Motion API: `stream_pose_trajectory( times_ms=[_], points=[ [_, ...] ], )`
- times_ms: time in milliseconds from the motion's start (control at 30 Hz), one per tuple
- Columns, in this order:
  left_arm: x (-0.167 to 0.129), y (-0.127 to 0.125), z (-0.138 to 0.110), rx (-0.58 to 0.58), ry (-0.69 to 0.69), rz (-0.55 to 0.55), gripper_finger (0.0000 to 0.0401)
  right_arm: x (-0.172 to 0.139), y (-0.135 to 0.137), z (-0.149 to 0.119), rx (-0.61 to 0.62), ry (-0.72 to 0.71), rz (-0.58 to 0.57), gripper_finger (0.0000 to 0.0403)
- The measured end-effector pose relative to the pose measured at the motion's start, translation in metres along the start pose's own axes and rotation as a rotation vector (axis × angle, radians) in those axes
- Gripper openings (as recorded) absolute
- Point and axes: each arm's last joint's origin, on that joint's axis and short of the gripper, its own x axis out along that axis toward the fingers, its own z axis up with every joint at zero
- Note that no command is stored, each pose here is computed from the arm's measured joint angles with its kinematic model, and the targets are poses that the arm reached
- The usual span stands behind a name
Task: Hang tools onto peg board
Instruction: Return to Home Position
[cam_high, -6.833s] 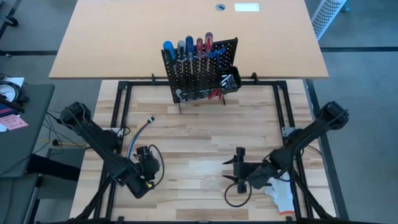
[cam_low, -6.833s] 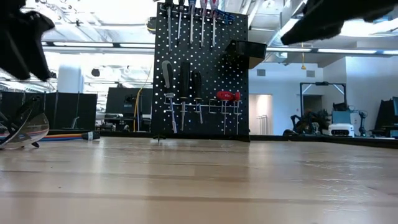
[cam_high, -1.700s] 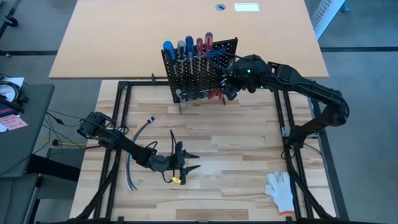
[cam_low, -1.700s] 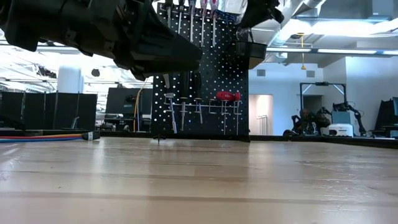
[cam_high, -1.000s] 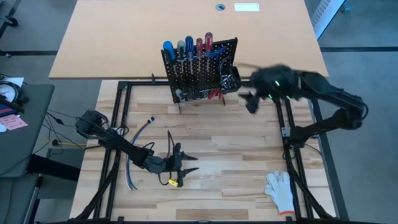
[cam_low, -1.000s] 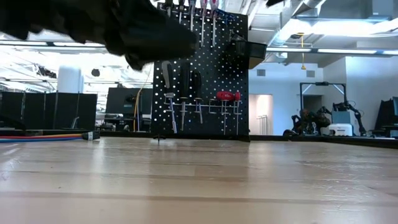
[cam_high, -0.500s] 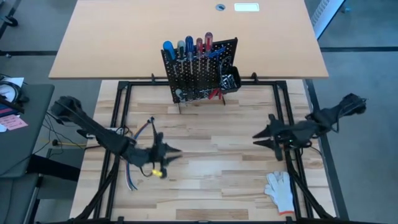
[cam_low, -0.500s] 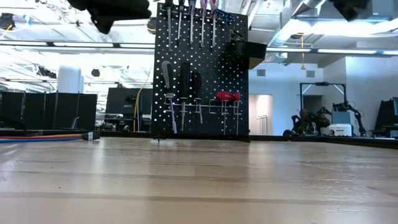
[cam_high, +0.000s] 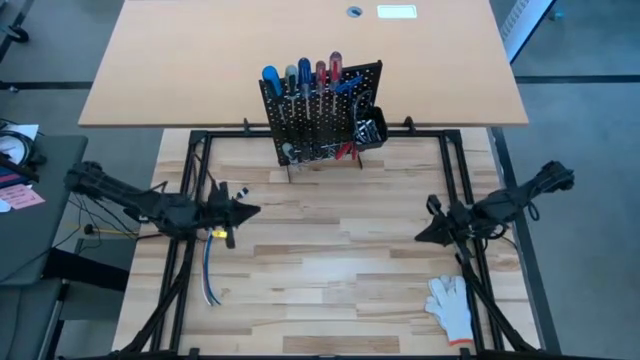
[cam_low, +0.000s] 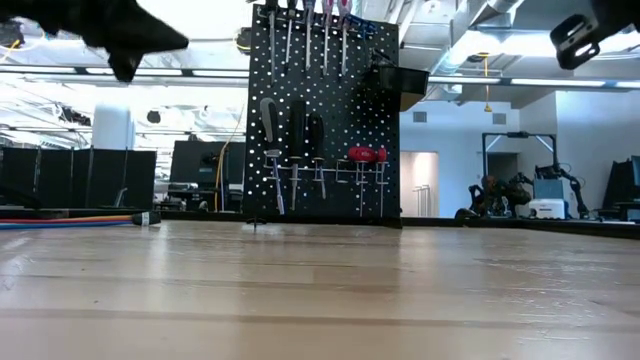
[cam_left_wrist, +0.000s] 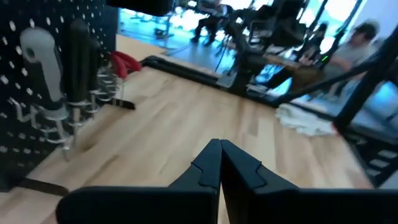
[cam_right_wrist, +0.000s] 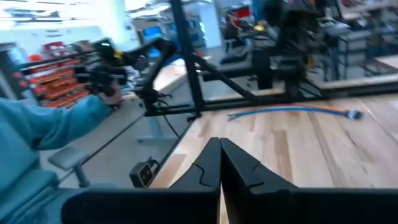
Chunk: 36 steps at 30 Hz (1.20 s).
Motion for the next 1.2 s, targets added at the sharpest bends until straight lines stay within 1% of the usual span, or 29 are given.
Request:
stream_pose_trajectory(
  times_ms=[167, 267, 333, 400, 500, 600, 667, 833, 1033, 1100, 1200],
  points=[
    [-0.003, 0.021, -0.018, -0.069, -0.090, -0.083, 0.0001, 0.000, -0.005, -0.013, -0.039, -0.056, 0.087, 0.0003],
    [-0.002, 0.032, -0.027, -0.083, -0.133, -0.096, 0.0000, 0.001, -0.008, -0.022, -0.046, -0.111, 0.169, 0.0003],
    [-0.002, 0.037, -0.030, -0.086, -0.149, -0.113, 0.0000, 0.001, -0.011, -0.027, -0.051, -0.133, 0.192, 0.0002],
    [-0.002, 0.042, -0.032, -0.082, -0.150, -0.124, 0.0000, 0.001, -0.015, -0.033, -0.055, -0.138, 0.185, 0.0002],
    [-0.003, 0.048, -0.034, -0.074, -0.172, -0.096, 0.0000, 0.000, -0.020, -0.038, -0.062, -0.149, 0.154, 0.0002],
    [-0.007, 0.054, -0.037, -0.066, -0.209, -0.071, 0.0000, 0.000, -0.024, -0.046, -0.081, -0.166, 0.170, 0.0001],
    [-0.012, 0.057, -0.038, -0.068, -0.219, -0.066, 0.0000, -0.001, -0.026, -0.046, -0.086, -0.169, 0.166, 0.0001],
    [-0.026, 0.063, -0.044, -0.070, -0.198, -0.056, 0.0000, -0.003, -0.031, -0.044, -0.091, -0.194, 0.124, 0.0001],
    [-0.024, 0.064, -0.050, -0.032, -0.157, -0.037, 0.0000, -0.003, -0.035, -0.045, -0.091, -0.187, 0.077, 0.0001],
    [-0.023, 0.064, -0.052, -0.017, -0.160, -0.058, 0.0000, -0.003, -0.036, -0.044, -0.093, -0.195, 0.065, 0.0002],
    [-0.020, 0.062, -0.061, 0.040, -0.145, -0.140, 0.0000, -0.002, -0.038, -0.045, -0.090, -0.183, 0.045, 0.0004]
  ],
)
